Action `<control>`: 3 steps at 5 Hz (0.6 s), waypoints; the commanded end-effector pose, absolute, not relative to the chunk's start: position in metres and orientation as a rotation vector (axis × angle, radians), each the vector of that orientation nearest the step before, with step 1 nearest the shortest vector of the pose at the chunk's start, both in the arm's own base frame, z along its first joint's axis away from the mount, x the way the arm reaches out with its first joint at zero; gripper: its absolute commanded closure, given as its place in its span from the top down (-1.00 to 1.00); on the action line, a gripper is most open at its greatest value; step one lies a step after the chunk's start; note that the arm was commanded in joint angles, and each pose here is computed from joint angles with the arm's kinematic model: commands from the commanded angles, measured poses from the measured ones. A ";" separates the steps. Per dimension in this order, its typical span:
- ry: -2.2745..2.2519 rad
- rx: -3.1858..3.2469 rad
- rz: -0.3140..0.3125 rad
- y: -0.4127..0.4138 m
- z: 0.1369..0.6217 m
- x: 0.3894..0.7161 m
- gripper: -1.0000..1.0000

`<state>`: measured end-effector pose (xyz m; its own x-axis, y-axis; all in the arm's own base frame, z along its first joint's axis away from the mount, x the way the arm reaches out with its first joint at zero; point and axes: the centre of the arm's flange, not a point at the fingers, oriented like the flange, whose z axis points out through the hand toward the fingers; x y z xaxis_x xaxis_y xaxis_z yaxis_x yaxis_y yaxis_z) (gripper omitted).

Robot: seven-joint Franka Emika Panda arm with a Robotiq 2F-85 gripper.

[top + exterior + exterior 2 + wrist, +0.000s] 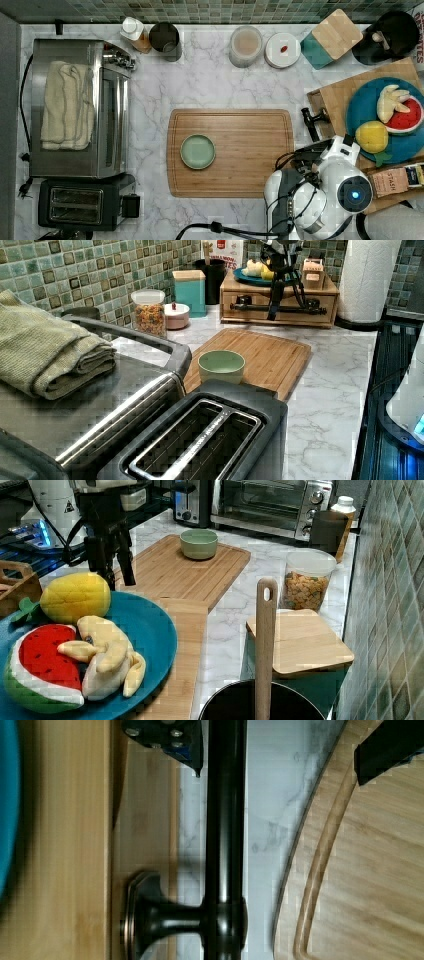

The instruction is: Open the drawer.

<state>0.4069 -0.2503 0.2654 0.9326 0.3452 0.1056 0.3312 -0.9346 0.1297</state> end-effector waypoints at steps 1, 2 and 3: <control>0.487 2.968 0.202 -0.265 0.223 0.400 1.00; 0.513 2.989 0.117 -0.249 0.238 0.398 1.00; 0.524 3.015 0.098 -0.229 0.247 0.394 1.00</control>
